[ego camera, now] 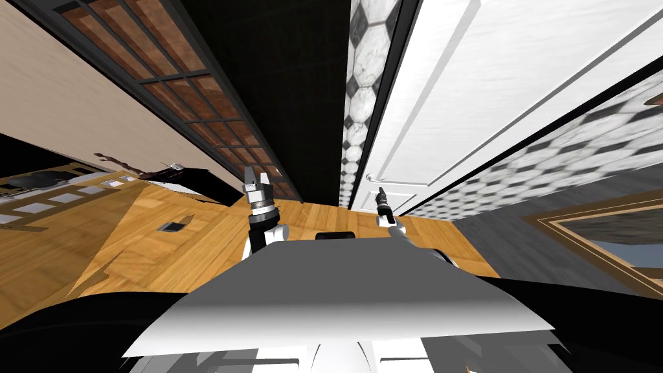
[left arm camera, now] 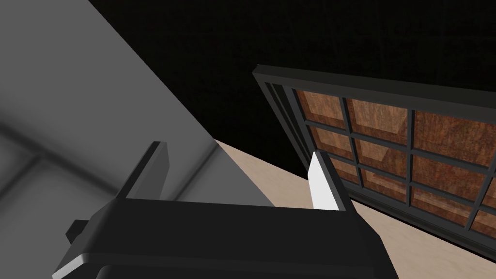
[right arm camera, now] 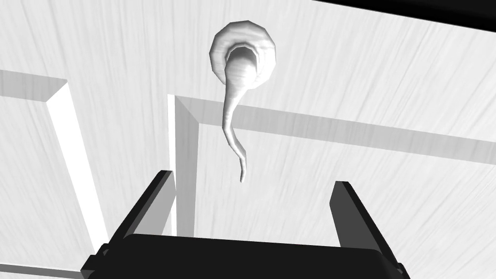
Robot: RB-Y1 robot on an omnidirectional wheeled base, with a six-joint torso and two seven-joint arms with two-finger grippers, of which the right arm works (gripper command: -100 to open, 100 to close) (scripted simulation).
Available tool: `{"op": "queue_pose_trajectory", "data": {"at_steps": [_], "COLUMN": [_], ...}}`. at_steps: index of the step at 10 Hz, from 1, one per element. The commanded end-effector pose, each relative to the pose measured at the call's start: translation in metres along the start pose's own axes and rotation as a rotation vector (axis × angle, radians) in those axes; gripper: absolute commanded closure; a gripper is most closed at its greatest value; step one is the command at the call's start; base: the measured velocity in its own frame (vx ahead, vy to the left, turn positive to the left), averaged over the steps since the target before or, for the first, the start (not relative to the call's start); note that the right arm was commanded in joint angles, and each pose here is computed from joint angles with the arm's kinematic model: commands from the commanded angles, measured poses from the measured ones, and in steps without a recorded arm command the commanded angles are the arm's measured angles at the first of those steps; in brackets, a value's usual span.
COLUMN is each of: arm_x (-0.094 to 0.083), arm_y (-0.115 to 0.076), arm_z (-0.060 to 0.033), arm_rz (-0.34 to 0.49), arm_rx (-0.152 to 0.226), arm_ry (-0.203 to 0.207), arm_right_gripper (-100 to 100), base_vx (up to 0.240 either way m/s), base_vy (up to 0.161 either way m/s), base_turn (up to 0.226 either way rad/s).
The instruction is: Pull the door open
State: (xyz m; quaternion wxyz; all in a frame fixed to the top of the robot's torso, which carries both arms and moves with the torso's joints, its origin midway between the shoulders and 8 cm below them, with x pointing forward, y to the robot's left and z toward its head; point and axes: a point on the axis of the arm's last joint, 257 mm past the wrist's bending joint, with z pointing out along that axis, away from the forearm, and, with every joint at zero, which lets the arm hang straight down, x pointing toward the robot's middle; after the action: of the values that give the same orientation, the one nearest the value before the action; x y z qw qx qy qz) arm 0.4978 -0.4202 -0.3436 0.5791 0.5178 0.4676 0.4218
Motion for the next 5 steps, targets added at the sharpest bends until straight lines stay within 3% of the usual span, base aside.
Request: {"op": "queue_pose_trajectory", "data": {"at_steps": [1, 3, 5], "arm_x": [-0.0042, -0.0088, -0.0091], "arm_y": [-0.0045, -0.0098, -0.01], "arm_z": [0.0004, 0.0009, 0.0011], "arm_rz": [0.001, 0.002, 0.002], "arm_rx": [0.01, 0.023, 0.024], "arm_ry": [-0.008, -0.017, -0.018], "arm_right_gripper": [-100, -100, -100], "base_vx": [0.052, 0.063, 0.034], "base_vy": [-0.058, -0.072, -0.038], "base_turn": [0.121, 0.103, 0.033]}}
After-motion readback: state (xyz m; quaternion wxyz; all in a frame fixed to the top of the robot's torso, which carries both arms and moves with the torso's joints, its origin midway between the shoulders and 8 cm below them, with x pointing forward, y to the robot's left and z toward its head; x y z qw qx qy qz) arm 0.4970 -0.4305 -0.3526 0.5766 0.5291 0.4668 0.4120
